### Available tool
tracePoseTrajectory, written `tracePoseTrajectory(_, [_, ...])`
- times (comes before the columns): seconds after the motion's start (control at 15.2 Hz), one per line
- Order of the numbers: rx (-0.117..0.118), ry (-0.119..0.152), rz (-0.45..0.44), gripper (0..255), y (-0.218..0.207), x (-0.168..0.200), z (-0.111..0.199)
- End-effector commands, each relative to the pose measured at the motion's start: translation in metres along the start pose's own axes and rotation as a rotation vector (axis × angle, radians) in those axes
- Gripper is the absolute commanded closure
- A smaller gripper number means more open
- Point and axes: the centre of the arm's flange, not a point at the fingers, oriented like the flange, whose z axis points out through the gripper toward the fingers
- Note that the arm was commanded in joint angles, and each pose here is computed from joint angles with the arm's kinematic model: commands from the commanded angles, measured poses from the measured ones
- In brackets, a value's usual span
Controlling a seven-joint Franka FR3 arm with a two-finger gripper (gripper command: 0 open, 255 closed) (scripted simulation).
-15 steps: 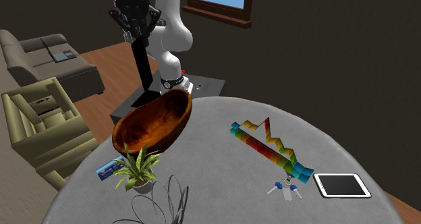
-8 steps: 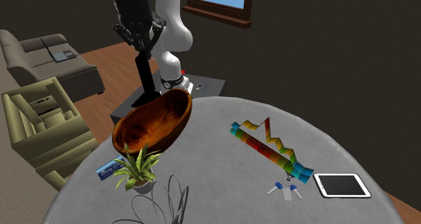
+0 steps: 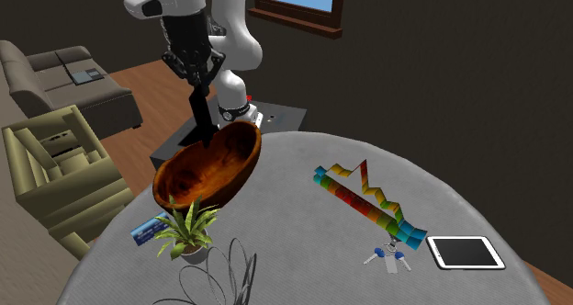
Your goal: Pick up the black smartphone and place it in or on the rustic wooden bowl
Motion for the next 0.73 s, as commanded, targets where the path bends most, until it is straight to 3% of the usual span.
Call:
tracePoseTrajectory(0.0, [0.0, 0.001, 0.0, 255, 0.0005, 0.0, 0.0026])
tracePoseTrajectory(0.33, [0.0, 0.001, 0.0, 255, 0.0005, 0.0, 0.0026])
tracePoseTrajectory(0.4, [0.0, 0.001, 0.0, 0, 0.0005, 0.0, 0.0026])
tracePoseTrajectory(0.66, [0.0, 0.001, 0.0, 0, 0.0005, 0.0, 0.0026])
